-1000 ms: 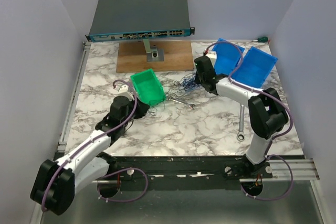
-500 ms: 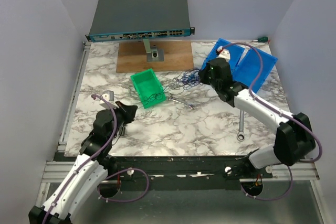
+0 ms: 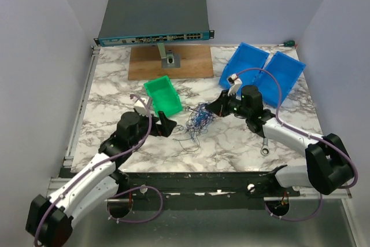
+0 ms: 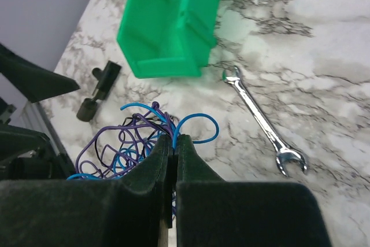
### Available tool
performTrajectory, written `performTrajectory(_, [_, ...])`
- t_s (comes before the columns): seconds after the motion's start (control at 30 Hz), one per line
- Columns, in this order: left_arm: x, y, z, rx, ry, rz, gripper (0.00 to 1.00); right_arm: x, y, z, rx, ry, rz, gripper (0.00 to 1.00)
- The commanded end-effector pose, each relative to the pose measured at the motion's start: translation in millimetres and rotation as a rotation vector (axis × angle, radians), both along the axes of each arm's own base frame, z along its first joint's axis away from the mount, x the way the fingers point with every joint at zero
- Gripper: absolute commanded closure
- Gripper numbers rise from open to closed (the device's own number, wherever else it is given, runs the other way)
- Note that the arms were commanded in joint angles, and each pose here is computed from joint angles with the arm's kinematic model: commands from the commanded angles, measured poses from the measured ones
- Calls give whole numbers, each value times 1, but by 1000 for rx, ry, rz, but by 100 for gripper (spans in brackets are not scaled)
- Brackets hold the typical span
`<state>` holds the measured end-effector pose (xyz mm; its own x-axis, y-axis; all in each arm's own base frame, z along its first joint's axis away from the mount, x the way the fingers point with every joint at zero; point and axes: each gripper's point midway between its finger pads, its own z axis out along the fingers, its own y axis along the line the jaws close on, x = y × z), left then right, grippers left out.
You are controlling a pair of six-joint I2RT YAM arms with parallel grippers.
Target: Untangle the cables
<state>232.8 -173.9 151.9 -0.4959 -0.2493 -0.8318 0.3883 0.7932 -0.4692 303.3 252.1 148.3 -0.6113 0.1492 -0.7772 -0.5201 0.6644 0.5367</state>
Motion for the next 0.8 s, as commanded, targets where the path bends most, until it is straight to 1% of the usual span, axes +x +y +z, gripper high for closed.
performTrajectory(0.0, [6, -53, 43, -27, -122, -222, 1, -15, 28, 26, 102, -73, 173, 98])
performTrajectory(0.17, [17, -86, 44, -78, -76, -332, 1, -19, 36, 24, 73, -77, 197, 98])
performTrajectory(0.3, [25, -102, 33, -73, -15, -382, 2, -25, 41, 27, 80, -87, 223, 98])
performTrajectory(0.33, [25, -106, 28, -76, 0, -399, 5, -25, 42, 30, 82, -95, 226, 98])
performTrajectory(0.37, [23, -109, 25, -88, 4, -422, 10, -25, 42, 29, 80, -97, 222, 98])
performTrajectory(0.4, [20, -113, 25, -111, -11, -448, 15, -26, 42, 29, 77, -100, 223, 98])
performTrajectory(0.43, [15, -114, 23, -125, -18, -471, 27, -26, 41, 29, 75, -103, 222, 98])
performTrajectory(0.47, [13, -116, 23, -136, -38, -488, 42, -27, 40, 28, 72, -104, 220, 98])
performTrajectory(0.5, [10, -116, 19, -140, -44, -504, 62, -27, 39, 27, 70, -109, 219, 98])
performTrajectory(0.53, [9, -115, 15, -140, -51, -507, 80, -29, 38, 24, 71, -111, 215, 98])
performTrajectory(0.57, [9, -115, 11, -135, -39, -504, 100, -30, 37, 23, 75, -119, 213, 95])
performTrajectory(0.6, [10, -115, 7, -124, -24, -508, 100, -32, 36, 20, 80, -126, 213, 90])
performTrajectory(0.7, [13, -114, 6, -118, -23, -493, 100, -30, 31, 15, 91, -145, 174, 60])
performTrajectory(0.73, [15, -112, 7, -121, -28, -481, 100, -27, 26, 11, 83, -144, 135, 47])
performTrajectory(0.77, [16, -110, 9, -125, -36, -472, 100, -24, 21, 8, 83, -150, 95, 39])
